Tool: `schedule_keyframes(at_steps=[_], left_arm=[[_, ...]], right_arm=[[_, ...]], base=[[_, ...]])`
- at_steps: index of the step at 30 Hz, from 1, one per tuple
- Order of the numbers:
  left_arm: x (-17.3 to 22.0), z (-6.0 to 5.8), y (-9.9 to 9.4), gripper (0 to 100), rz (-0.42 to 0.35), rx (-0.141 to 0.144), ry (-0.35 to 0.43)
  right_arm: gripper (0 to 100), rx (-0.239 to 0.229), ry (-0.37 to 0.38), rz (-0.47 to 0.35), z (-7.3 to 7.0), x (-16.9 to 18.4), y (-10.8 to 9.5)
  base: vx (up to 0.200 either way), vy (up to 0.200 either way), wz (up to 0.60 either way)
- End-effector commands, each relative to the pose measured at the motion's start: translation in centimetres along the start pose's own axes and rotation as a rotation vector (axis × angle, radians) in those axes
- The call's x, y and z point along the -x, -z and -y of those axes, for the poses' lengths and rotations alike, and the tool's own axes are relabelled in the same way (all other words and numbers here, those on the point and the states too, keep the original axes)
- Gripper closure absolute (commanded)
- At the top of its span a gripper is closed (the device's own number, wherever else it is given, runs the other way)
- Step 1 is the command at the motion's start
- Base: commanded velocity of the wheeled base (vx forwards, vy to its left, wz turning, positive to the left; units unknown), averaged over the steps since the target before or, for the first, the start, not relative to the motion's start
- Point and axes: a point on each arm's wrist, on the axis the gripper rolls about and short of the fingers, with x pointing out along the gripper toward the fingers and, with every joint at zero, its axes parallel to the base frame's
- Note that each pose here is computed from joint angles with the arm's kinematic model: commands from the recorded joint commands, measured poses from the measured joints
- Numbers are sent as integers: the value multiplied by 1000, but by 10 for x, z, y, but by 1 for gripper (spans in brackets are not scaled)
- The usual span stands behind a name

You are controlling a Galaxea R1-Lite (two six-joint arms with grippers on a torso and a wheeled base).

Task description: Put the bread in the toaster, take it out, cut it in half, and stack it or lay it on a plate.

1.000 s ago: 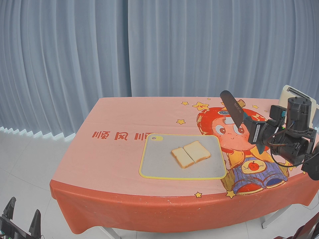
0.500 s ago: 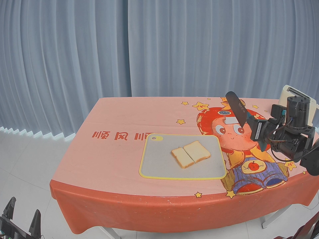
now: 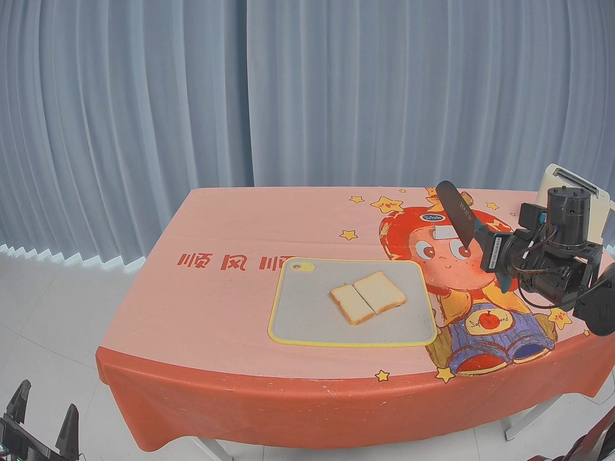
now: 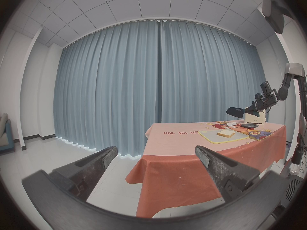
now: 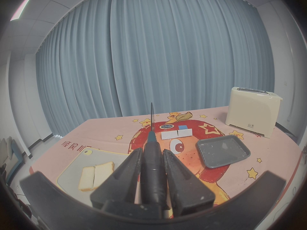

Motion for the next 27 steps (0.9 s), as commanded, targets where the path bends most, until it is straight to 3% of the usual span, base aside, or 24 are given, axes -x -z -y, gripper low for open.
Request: schedule_keyframes(at_steps=[1,27], left_arm=[[-1,0,5,0,-7,0,0],[-1,0,5,0,-7,0,0]], right_arm=[[100,0,8,-8,1,-4,1],[100,-21,23,38,11,-19,0]], base=[[0,0,0],[0,0,0]])
